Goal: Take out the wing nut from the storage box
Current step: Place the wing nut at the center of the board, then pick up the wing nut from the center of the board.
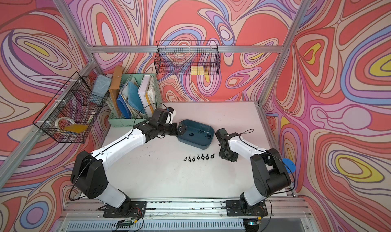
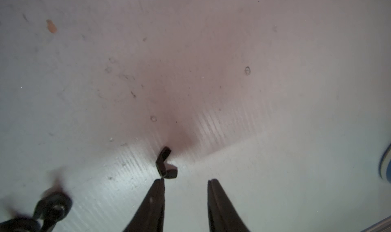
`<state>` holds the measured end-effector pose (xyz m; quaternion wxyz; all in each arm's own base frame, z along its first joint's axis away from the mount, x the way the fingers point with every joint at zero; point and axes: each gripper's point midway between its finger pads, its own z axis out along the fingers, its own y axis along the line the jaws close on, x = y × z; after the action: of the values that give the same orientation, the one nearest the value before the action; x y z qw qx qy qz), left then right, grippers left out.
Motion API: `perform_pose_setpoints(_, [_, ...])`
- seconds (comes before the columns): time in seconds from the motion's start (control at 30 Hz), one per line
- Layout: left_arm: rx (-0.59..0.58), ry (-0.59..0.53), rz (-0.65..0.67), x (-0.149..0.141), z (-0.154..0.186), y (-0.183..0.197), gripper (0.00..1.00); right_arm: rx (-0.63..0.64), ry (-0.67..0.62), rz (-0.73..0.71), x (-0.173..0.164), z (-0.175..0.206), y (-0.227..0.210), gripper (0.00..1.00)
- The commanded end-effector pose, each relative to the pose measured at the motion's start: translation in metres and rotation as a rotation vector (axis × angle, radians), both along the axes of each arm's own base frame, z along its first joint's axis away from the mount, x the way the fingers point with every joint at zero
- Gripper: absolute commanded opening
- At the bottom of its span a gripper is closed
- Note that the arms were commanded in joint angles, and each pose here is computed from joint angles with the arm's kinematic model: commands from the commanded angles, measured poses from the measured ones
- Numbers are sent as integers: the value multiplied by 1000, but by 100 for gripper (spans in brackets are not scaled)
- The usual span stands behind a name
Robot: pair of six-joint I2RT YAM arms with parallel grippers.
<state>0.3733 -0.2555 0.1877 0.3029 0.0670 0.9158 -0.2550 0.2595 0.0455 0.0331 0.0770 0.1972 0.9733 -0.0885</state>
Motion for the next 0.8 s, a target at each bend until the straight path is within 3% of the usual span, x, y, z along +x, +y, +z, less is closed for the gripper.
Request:
perform_pose_setpoints(0.0, [-5,-15,-2,1,12,2,99,25,-28,-20,2,1,-2,35])
perform_pose_setpoints(0.47, [-6,-12,-3,2,11,1,99,77,6,-45,2,-16,-6,34])
perform_pose_setpoints(0.77, [-16,5,-33,1,7,-14,88,212,-45,-49,15,-9,18,33])
